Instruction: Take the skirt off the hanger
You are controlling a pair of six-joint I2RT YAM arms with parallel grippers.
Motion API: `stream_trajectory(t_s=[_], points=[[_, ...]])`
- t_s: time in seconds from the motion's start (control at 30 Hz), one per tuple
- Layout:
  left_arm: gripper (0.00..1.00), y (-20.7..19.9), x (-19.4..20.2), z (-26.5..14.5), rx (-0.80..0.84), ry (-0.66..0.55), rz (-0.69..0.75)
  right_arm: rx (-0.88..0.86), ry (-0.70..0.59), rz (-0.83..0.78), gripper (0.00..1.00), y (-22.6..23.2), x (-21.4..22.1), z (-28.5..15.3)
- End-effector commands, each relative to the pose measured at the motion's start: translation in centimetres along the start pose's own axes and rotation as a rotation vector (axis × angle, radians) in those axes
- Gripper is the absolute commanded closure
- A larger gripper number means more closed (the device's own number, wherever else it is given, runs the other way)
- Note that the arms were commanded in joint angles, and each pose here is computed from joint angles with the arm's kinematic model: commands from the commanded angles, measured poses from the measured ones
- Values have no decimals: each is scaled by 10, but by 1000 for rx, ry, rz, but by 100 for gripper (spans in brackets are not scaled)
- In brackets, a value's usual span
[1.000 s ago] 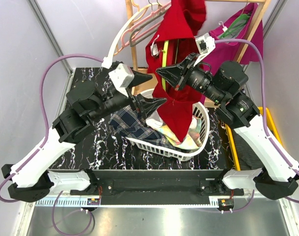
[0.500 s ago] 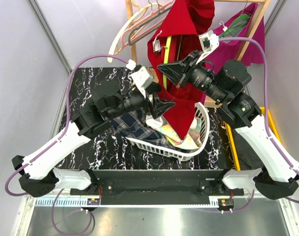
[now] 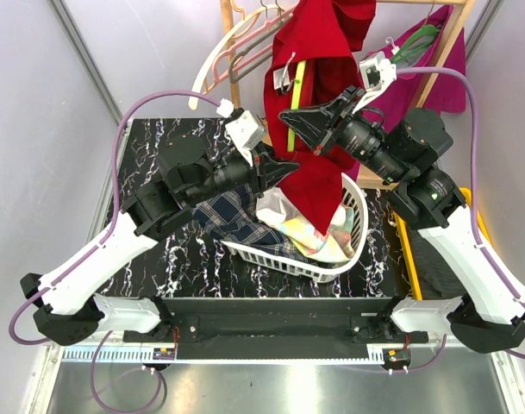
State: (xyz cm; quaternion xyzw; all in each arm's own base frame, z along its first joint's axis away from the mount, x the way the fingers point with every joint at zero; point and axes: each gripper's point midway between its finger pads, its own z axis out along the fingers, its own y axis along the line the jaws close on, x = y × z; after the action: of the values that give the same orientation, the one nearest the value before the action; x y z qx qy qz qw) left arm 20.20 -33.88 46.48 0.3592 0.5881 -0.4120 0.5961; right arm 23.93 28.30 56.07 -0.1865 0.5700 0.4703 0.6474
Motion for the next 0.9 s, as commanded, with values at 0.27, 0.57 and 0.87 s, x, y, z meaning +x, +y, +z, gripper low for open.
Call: stream_trajectory(t_s=[0.27, 0.57, 0.87], points=[[52, -31, -63, -34, 111, -148, 127, 17, -167, -104, 100, 3, -44, -9], [95, -36, -61, -32, 145, -157, 132, 15, -167, -98, 100, 3, -43, -8], [100, -39, -76, -38, 156, -176, 165, 43, -149, -108, 100, -5, -34, -7]])
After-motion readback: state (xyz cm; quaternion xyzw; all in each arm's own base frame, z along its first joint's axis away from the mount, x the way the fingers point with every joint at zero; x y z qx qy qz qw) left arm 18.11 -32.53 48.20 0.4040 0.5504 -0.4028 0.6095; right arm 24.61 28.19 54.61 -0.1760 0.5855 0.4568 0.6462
